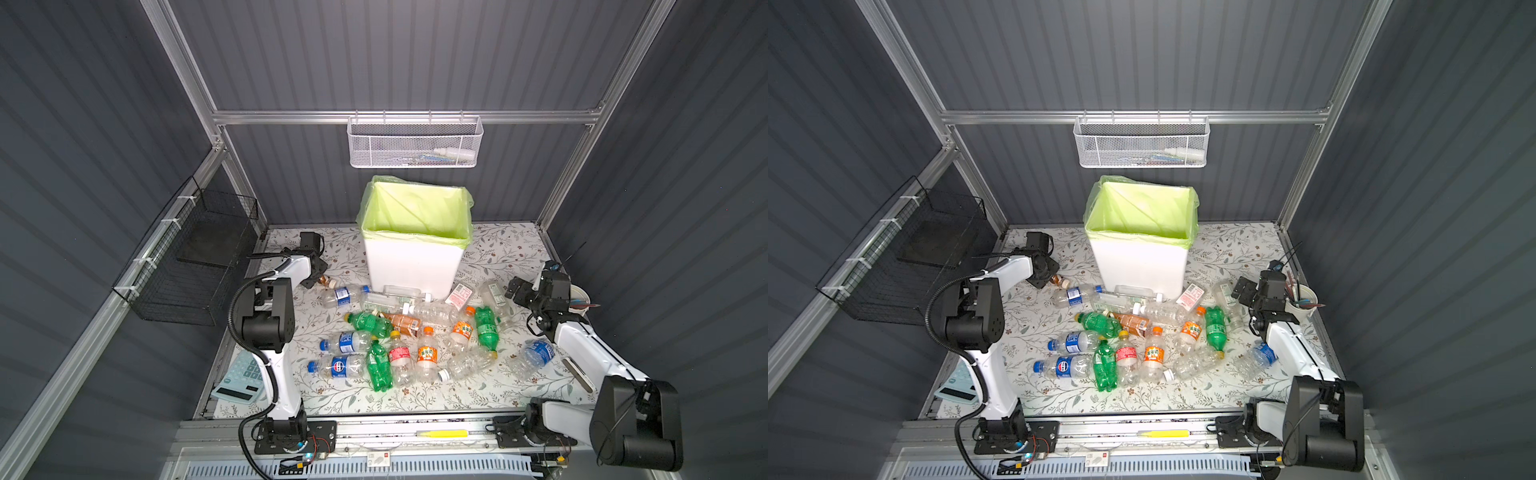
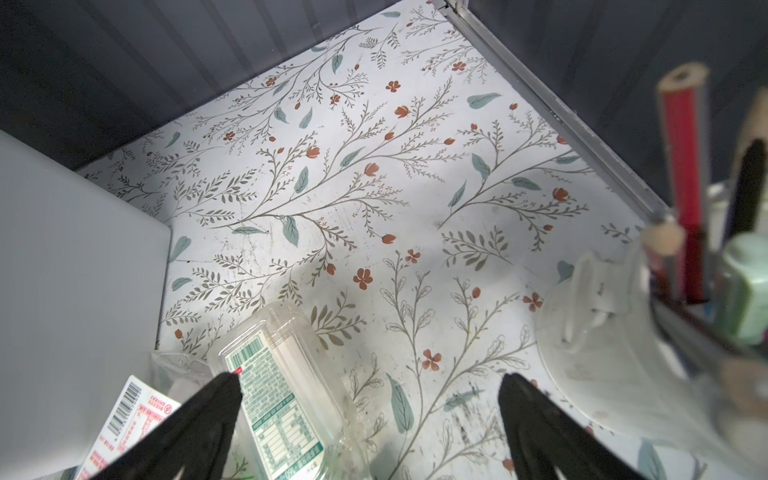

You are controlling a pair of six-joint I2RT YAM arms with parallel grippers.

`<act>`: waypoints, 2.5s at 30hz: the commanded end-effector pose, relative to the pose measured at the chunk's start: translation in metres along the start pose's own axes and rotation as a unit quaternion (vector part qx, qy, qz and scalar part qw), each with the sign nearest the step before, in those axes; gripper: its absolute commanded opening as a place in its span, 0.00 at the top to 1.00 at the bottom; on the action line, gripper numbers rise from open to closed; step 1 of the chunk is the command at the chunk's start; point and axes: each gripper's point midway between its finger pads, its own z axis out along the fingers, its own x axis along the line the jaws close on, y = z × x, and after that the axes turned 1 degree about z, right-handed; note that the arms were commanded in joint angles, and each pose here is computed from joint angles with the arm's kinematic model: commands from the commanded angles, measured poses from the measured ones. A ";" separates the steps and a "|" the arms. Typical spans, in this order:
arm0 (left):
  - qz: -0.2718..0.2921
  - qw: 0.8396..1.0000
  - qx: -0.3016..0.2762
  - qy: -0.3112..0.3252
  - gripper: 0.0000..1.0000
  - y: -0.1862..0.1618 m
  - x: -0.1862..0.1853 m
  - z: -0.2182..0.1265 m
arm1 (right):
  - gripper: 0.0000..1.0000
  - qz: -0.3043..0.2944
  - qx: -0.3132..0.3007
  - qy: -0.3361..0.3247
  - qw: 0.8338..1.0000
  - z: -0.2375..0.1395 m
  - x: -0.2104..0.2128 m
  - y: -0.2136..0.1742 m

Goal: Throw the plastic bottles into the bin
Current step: 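Lift the brown coffee bottle with the left gripper toward the bin, then open the left gripper over the bin to drop the coffee bottle, then lower the left gripper to the table while the right gripper grasps a clear bottle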

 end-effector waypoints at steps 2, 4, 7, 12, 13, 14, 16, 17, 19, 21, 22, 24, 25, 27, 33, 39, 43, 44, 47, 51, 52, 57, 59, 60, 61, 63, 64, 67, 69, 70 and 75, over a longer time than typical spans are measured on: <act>0.040 0.995 -0.061 -0.070 0.54 0.027 -0.040 -0.047 | 0.01 -0.001 -0.019 0.006 1.000 -0.009 0.005 0.015; 0.054 0.991 -0.082 -0.093 0.54 0.035 -0.054 -0.064 | 0.01 -0.002 -0.023 0.006 1.000 -0.011 0.005 0.018; 0.078 0.980 -0.121 -0.134 0.54 0.046 -0.080 -0.098 | 0.01 0.001 -0.031 0.009 0.999 -0.016 0.007 0.022; 0.147 0.936 -0.249 -0.199 0.53 0.076 -0.127 -0.208 | 0.01 0.003 -0.043 0.017 0.999 -0.022 0.010 0.030; 0.155 0.922 -0.282 -0.214 0.52 0.086 -0.135 -0.238 | 0.01 0.003 -0.045 0.017 0.999 -0.023 0.010 0.032; 0.162 0.904 -0.320 -0.232 0.52 0.098 -0.143 -0.273 | 0.01 0.002 -0.045 0.017 0.999 -0.023 0.010 0.032; 0.166 0.871 -0.376 -0.268 0.52 0.119 -0.152 -0.333 | 0.01 0.000 -0.047 0.016 0.999 -0.023 0.011 0.034; 0.167 0.855 -0.398 -0.287 0.52 0.127 -0.155 -0.362 | 0.01 0.002 -0.063 0.022 0.998 -0.032 0.013 0.042; 0.177 0.826 -0.427 -0.324 0.52 0.132 -0.165 -0.406 | 0.01 0.004 -0.068 0.024 0.997 -0.034 0.014 0.045; 0.195 0.797 -0.446 -0.358 0.52 0.123 -0.179 -0.438 | 0.01 0.009 -0.072 0.025 0.997 -0.036 0.014 0.047; 0.206 0.787 -0.448 -0.370 0.52 0.116 -0.187 -0.447 | 0.01 0.010 -0.074 0.026 0.997 -0.037 0.015 0.048; 0.240 0.773 -0.436 -0.393 0.50 0.091 -0.211 -0.449 | 0.01 0.013 -0.076 0.028 0.997 -0.039 0.015 0.048; 0.256 0.775 -0.419 -0.397 0.49 0.079 -0.222 -0.440 | 0.01 0.015 -0.076 0.029 0.997 -0.039 0.015 0.048; 0.304 0.783 -0.364 -0.403 0.47 0.042 -0.251 -0.409 | 0.01 0.017 -0.072 0.034 0.997 -0.039 0.017 0.047; 0.430 0.774 -0.263 -0.384 0.20 -0.053 -0.289 -0.354 | 0.01 0.023 -0.055 0.032 0.998 -0.040 0.015 0.039; 0.389 0.743 -0.362 -0.405 0.00 -0.006 -0.269 -0.440 | 0.01 0.027 -0.074 0.010 0.997 -0.055 0.009 0.053; 0.369 0.735 -0.385 -0.419 0.00 0.003 -0.250 -0.464 | 0.01 0.038 -0.070 -0.002 0.997 -0.059 0.005 0.053; 0.370 0.740 -0.381 -0.414 0.00 0.001 -0.247 -0.458 | 0.01 0.041 -0.064 -0.006 0.997 -0.058 0.004 0.050; 0.369 0.755 -0.377 -0.390 0.00 -0.002 -0.235 -0.439 | 0.01 0.043 -0.036 -0.017 0.998 -0.051 0.000 0.037; 0.368 0.775 -0.374 -0.352 0.00 -0.001 -0.216 -0.419 | 0.02 0.025 0.020 -0.017 0.999 -0.039 0.002 0.021; 0.367 0.781 -0.376 -0.338 0.00 0.000 -0.210 -0.414 | 0.03 0.017 0.040 -0.016 0.999 -0.033 0.003 0.015; 0.369 0.803 -0.381 -0.271 0.00 0.006 -0.180 -0.389 | 0.04 -0.027 0.141 0.002 0.990 -0.012 0.018 -0.008; 0.366 0.816 -0.374 -0.246 0.00 0.011 -0.165 -0.376 | 0.05 -0.053 0.168 0.006 0.984 -0.007 0.026 -0.014; 0.361 0.824 -0.367 -0.238 0.00 0.014 -0.159 -0.369 | 0.06 -0.065 0.176 0.008 0.982 -0.003 0.030 -0.017; 0.355 0.833 -0.356 -0.233 0.00 0.018 -0.150 -0.360 | 0.06 -0.079 0.183 0.008 0.980 0.000 0.033 -0.019; 0.336 0.851 -0.335 -0.225 0.00 0.026 -0.133 -0.342 | 0.09 -0.098 0.195 0.009 0.976 0.005 0.039 -0.023; 0.327 0.859 -0.327 -0.221 0.00 0.031 -0.125 -0.335 | 0.09 -0.106 0.201 0.009 0.974 0.008 0.042 -0.026; 0.327 0.872 -0.310 -0.192 0.00 0.030 -0.102 -0.310 | 0.12 -0.123 0.222 0.007 0.967 0.015 0.045 -0.032; 0.332 0.876 -0.305 -0.174 0.00 0.029 -0.094 -0.302 | 0.15 -0.135 0.235 0.008 0.962 0.019 0.047 -0.038; 0.334 0.878 -0.301 -0.165 0.00 0.028 -0.089 -0.298 | 0.15 -0.142 0.241 0.009 0.960 0.021 0.049 -0.040; 0.328 0.888 -0.287 -0.147 0.00 0.023 -0.077 -0.282 | 0.19 -0.160 0.267 0.000 0.950 0.032 0.046 -0.052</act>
